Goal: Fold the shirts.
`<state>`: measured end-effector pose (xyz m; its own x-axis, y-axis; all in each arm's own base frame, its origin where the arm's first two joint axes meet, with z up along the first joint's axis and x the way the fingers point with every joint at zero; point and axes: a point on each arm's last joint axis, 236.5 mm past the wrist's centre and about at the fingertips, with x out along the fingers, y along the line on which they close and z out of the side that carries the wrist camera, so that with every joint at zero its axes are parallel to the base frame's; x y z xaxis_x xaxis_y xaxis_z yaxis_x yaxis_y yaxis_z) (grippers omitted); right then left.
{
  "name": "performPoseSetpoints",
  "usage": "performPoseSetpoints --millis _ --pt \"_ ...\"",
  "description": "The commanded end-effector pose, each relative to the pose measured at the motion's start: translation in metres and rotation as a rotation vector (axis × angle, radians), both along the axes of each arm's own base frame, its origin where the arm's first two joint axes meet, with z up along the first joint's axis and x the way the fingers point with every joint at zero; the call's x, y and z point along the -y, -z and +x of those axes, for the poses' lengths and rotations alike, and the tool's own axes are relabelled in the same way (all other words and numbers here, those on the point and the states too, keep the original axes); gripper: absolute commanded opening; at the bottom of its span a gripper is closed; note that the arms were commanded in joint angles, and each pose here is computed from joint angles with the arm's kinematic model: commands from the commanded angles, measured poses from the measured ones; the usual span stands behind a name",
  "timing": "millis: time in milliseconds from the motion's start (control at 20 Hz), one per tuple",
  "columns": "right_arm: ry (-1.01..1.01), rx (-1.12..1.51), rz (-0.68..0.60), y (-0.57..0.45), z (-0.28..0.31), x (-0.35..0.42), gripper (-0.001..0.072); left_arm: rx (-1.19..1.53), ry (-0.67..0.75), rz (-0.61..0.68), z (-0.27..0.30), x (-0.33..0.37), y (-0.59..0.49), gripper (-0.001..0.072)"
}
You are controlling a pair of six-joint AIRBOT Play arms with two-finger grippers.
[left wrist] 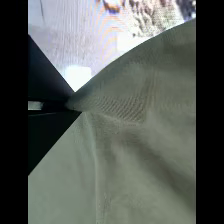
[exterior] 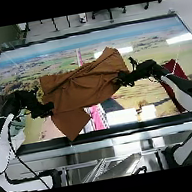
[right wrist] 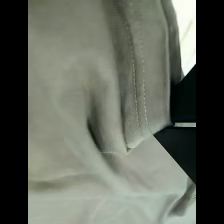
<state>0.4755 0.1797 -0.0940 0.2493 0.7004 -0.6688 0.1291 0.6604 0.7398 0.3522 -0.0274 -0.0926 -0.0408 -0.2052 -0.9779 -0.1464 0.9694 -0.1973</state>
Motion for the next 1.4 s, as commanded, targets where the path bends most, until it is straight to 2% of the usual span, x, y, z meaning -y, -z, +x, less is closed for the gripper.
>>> performPoseSetpoints --millis 0,150,300,400,500,600,700,800,900,1200,1350 --pt "0.046 0.111 0.043 -0.047 0.023 0.008 0.0019 0.116 -0.001 -0.076 0.019 0.016 -0.029 0.0019" --pt "-0.027 0.352 0.112 -0.195 0.02 0.023 0.0019 0.436 -0.019 -0.223 0.062 0.04 -0.15 0.0019" --pt "-0.02 0.808 0.039 -0.403 -0.024 0.064 0.0019 0.948 -0.017 -0.211 0.075 0.035 -0.347 0.0019" --pt "0.041 1.154 -0.084 -0.534 -0.09 0.086 0.002 1.365 -0.021 -0.183 0.03 0.032 -0.502 0.0018" --pt "0.132 1.478 -0.261 -0.632 -0.17 0.097 0.0019 1.717 -0.04 -0.136 -0.055 0.026 -0.625 0.0018" --pt "0.27 1.683 -0.409 -0.689 -0.235 0.104 0.0019 1.944 -0.099 -0.043 -0.139 0.011 -0.694 0.0018" --pt "0.365 1.782 -0.517 -0.713 -0.275 0.106 0.0018 2.061 -0.178 0.08 -0.195 -0.011 -0.722 0.0018" --pt "0.384 1.765 -0.578 -0.709 -0.28 0.11 0.0018 2.08 -0.213 0.176 -0.211 -0.025 -0.724 0.0018" --pt "0.391 1.643 -0.497 -0.689 -0.257 0.118 0.0019 1.998 -0.212 0.194 -0.185 -0.03 -0.701 0.0018" --pt "0.194 1.078 -0.216 -0.523 -0.118 0.134 0.002 1.436 -0.054 0.085 0.022 0.007 -0.519 0.0019" --pt "0.149 0.765 -0.175 -0.384 -0.052 0.131 0.002 1.183 0.065 0.073 0.109 0.048 -0.392 0.0019"
